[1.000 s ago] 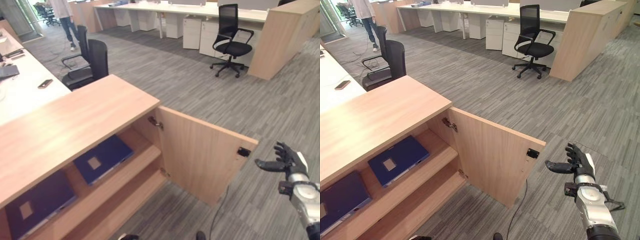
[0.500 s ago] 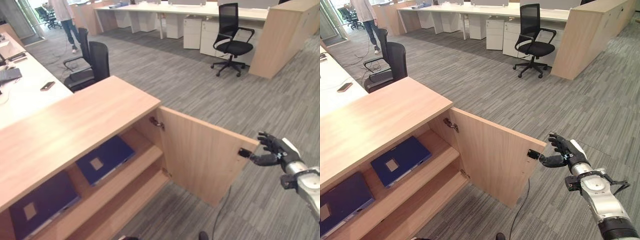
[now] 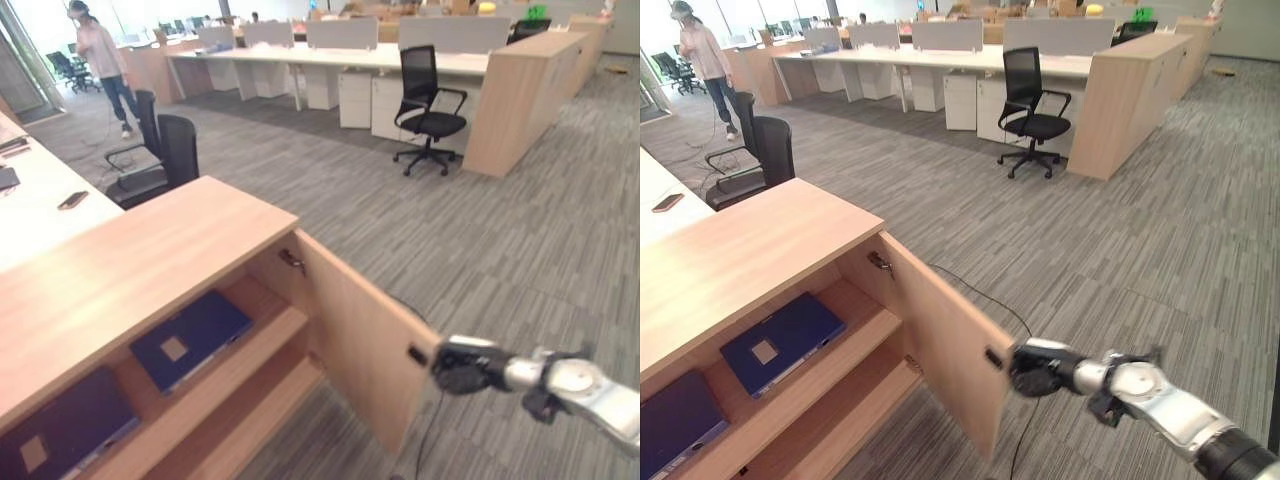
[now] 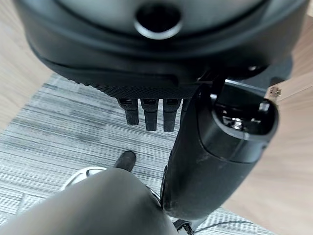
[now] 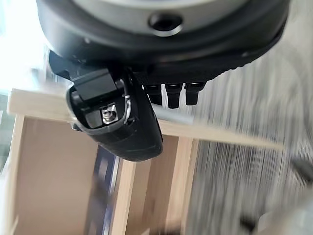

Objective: Put the empty folder in the office cabinet

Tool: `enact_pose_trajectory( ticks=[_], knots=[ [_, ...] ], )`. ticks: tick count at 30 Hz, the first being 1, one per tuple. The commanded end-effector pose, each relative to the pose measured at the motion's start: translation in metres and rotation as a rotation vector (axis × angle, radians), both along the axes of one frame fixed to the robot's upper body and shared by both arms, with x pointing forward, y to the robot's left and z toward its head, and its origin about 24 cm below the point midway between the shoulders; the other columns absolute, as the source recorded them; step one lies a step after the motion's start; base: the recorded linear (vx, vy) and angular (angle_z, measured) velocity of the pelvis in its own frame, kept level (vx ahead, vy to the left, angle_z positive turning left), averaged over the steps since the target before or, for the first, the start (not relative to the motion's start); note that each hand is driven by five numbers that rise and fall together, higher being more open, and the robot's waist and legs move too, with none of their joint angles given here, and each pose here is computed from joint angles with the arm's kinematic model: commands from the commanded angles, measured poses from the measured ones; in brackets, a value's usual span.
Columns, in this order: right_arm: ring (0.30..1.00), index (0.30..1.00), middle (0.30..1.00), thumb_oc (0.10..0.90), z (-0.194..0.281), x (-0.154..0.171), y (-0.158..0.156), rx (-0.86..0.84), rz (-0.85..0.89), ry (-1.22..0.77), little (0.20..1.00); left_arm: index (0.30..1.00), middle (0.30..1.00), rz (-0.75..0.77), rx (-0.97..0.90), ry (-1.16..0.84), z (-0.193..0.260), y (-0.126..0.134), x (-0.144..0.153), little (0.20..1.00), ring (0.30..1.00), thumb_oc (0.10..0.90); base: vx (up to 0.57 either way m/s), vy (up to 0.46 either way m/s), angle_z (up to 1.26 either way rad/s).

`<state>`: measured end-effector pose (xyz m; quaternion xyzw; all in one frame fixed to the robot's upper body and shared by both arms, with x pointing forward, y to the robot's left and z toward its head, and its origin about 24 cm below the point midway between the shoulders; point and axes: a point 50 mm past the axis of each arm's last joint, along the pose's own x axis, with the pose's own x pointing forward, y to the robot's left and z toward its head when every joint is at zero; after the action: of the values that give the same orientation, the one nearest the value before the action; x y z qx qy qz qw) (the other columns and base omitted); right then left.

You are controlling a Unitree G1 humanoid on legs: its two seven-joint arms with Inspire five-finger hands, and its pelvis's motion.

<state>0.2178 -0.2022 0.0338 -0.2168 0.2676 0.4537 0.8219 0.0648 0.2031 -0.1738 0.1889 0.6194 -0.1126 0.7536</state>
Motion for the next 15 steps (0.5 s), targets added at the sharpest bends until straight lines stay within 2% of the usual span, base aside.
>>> enact_pose_trajectory(
  ticks=[1, 4, 6, 8, 15],
  knots=[
    [0.900, 0.900, 0.900, 0.800, 0.077, 0.019, 0.108, 0.514, 0.361, -0.219, 0.900, 0.900, 0.900, -0.089, 0.062, 0.010, 0.004, 0.017, 0.009, 0.900, 0.900, 0.800, -0.01, 0.022, 0.04],
    [0.900, 0.900, 0.900, 0.800, 0.073, 0.017, 0.137, 0.626, 0.374, -0.157, 0.900, 0.900, 0.900, -0.096, 0.068, 0.002, 0.004, 0.014, 0.011, 0.900, 0.900, 0.800, -0.01, 0.019, 0.14],
    [0.900, 0.900, 0.900, 0.800, 0.072, 0.017, 0.146, 0.648, 0.387, -0.142, 0.900, 0.900, 0.900, -0.099, 0.070, -0.001, 0.004, 0.014, 0.012, 0.900, 0.900, 0.800, -0.01, 0.021, 0.17],
    [0.900, 0.900, 0.900, 0.800, 0.070, 0.011, 0.167, 0.683, 0.436, -0.102, 0.900, 0.900, 0.900, -0.108, 0.069, -0.007, 0.004, 0.011, 0.013, 0.900, 0.900, 0.800, -0.01, 0.032, 0.29],
    [0.900, 0.900, 0.900, 0.800, 0.056, 0.005, 0.197, 0.728, 0.435, -0.007, 0.900, 0.900, 0.900, -0.113, 0.069, -0.024, 0.003, 0.006, 0.018, 0.900, 0.900, 0.800, -0.01, 0.021, 0.13]
  ],
)
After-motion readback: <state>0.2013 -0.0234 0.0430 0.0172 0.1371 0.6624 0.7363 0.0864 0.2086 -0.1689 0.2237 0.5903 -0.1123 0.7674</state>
